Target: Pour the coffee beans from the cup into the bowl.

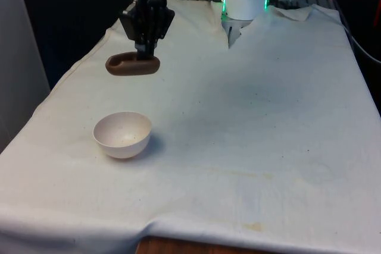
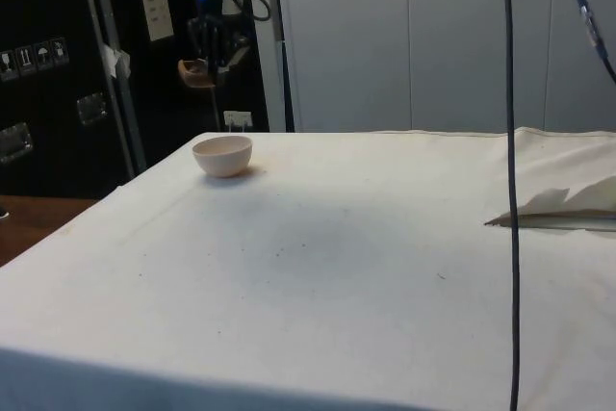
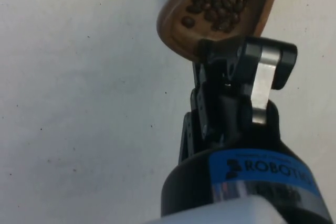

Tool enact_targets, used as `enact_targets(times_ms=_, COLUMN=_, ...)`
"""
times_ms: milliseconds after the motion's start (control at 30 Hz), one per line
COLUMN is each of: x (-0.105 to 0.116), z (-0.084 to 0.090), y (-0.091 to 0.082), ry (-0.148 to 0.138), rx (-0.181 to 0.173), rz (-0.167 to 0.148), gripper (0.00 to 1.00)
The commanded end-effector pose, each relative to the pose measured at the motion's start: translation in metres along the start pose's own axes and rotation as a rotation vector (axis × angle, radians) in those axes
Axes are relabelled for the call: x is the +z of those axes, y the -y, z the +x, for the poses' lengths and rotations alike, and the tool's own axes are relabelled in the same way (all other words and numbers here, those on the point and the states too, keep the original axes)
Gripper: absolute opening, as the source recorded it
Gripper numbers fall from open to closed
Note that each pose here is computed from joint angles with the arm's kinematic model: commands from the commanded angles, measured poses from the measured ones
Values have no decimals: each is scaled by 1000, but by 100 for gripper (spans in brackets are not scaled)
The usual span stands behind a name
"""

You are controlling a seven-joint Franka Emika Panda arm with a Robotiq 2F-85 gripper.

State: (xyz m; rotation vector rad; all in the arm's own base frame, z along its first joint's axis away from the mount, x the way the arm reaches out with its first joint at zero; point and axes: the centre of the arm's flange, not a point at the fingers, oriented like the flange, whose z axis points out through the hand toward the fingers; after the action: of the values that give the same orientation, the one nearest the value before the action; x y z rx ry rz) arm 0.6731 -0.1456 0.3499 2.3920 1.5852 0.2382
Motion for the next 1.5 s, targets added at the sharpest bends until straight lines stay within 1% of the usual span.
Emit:
enact_targets(times_ms=0, x=-1, z=1, y=0, ry=-6, rx=9, rz=0, gripper=0)
enact_targets(times_ms=67, x=-2, z=1, y=-1, ry=-8, rx=22, rz=0, gripper=0)
enact_targets(times_ms=100, x=0, z=0, y=0, ry=-2, rx=13, rz=0, gripper=0)
enact_targets(times_ms=133, x=-2, z=1, y=-1, ry=-10, rx=34, rz=-1, gripper=0)
enact_targets(times_ms=300, x=-1, z=0, y=0, ry=-18, rx=65, rz=2, gripper=0)
enact_targets(times_ms=333, x=0, z=0, y=0, ry=-12, rx=56, rz=1, gripper=0)
enact_targets(times_ms=400, x=-1, z=0, y=-1, ry=-20, rx=85, rz=1, gripper=0)
enact_targets(times_ms=567, x=0, z=0, y=0, ry=-28, rx=117, rz=6, gripper=0)
enact_targets(times_ms=600, x=0, z=1, y=-1, ry=-29, rx=129, rz=7, gripper=0)
enact_targets(times_ms=633, x=0, z=0, y=0, ry=-26, rx=122, rz=5, gripper=0)
enact_targets(times_ms=667, x=0, z=0, y=-1, ry=-31, rx=136, rz=7, gripper=0)
enact_targets(times_ms=767, x=0, z=0, y=-1, ry=-32, rx=153, rz=9, gripper=0)
enact_targets(times_ms=800, x=0, z=-1, y=-1, ry=-35, rx=167, rz=8, gripper=0)
enact_targets(times_ms=833, x=0, z=-1, y=-1, ry=-35, rx=171, rz=10, gripper=0)
enact_targets(times_ms=900, x=0, z=0, y=0, ry=-33, rx=166, rz=7, gripper=0)
enact_targets(times_ms=933, x=0, z=0, y=-1, ry=-37, rx=182, rz=11, gripper=0)
enact_targets(times_ms=1067, x=0, z=-1, y=-1, ry=-40, rx=207, rz=11, gripper=0)
enact_targets(times_ms=1100, x=1, z=-1, y=-2, ry=-41, rx=220, rz=13, gripper=0)
enact_targets(times_ms=1167, x=1, z=-1, y=-2, ry=-45, rx=230, rz=14, gripper=0)
enact_targets(times_ms=1200, x=1, z=-1, y=0, ry=-38, rx=220, rz=10, gripper=0)
enact_targets(times_ms=1233, x=2, z=-2, y=-2, ry=-46, rx=235, rz=15, gripper=0)
enact_targets(times_ms=1433, x=2, z=-3, y=-2, ry=-75, rx=272, rz=31, gripper=0)
enact_targets(times_ms=1467, x=2, z=-3, y=-2, ry=-65, rx=267, rz=21, gripper=0)
